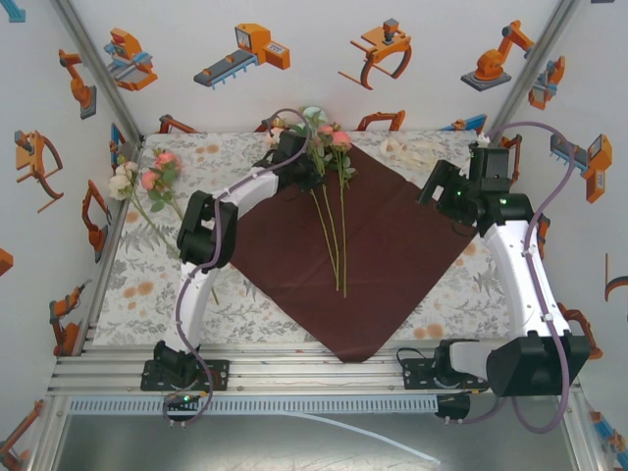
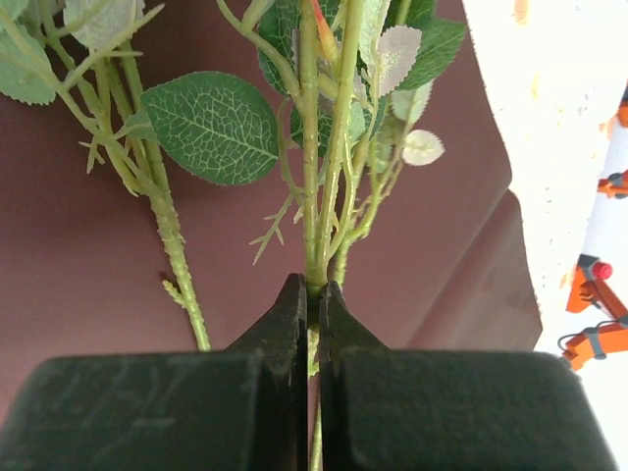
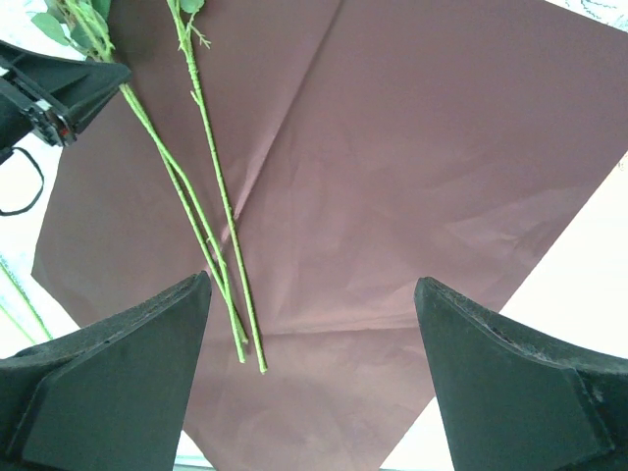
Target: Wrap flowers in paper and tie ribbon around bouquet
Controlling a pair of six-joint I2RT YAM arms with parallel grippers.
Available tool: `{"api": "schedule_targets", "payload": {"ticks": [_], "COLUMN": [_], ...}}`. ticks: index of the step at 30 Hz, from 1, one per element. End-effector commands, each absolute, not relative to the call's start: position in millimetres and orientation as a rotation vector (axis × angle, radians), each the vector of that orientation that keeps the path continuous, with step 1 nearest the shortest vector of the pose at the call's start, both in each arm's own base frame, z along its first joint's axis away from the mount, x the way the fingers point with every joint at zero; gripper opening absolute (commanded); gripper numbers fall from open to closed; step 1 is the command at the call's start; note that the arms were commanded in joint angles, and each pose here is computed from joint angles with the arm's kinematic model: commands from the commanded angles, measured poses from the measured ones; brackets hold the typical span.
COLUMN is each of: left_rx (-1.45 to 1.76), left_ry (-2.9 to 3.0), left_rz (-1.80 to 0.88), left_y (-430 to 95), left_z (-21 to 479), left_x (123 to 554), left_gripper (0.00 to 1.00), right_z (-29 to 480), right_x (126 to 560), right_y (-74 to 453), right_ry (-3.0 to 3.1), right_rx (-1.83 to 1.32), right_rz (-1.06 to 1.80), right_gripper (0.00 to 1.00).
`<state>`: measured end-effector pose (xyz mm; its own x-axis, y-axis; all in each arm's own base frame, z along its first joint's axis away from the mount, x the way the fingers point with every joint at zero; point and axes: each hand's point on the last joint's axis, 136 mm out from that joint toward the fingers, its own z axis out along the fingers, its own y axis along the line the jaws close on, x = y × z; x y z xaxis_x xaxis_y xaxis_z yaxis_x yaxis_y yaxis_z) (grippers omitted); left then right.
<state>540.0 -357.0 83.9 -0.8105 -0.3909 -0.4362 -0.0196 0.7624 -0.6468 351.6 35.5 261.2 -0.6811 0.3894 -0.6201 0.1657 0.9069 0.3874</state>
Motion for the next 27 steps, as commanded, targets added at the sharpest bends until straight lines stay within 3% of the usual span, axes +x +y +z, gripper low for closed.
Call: {"api": "schedule_targets", "payload": {"ticks": [1, 9, 15, 21, 27], "left_rx": [-0.287, -0.292, -0.302, -0.289, -0.470], "left_ry": [2.379, 2.254, 2.122, 2.050, 2.165], "left_rz": [-0.903, -0.931, -0.867, -0.460, -0.030], "left_y": [-362.2, -346.4, -294.9, -167.3, -17.6], "left_z": [93.8, 158.7, 233.8, 298.5, 270.3], "left_x": [543.0, 551.6, 557.0, 538.8, 493.4], "left_gripper": [0.16, 0.28, 0.37, 0.38, 0.38], "right_z": [264.0, 264.2, 269.2, 277.8, 286.2], "right_x": [348.0, 345.7, 348.8, 352.6, 355.5], "right_y": [32.0, 30.9, 32.2, 41.6, 66.1], "right_ry": [2.312, 2.309, 2.291, 2.264, 2.249], "right_rx": [0.401, 0.410, 0.408, 0.392, 0.316], "right_rz": [0.370, 0.367, 0.381, 0.436, 0.465], "right_gripper": [0.76, 0.76, 0.76, 0.76, 0.75]}}
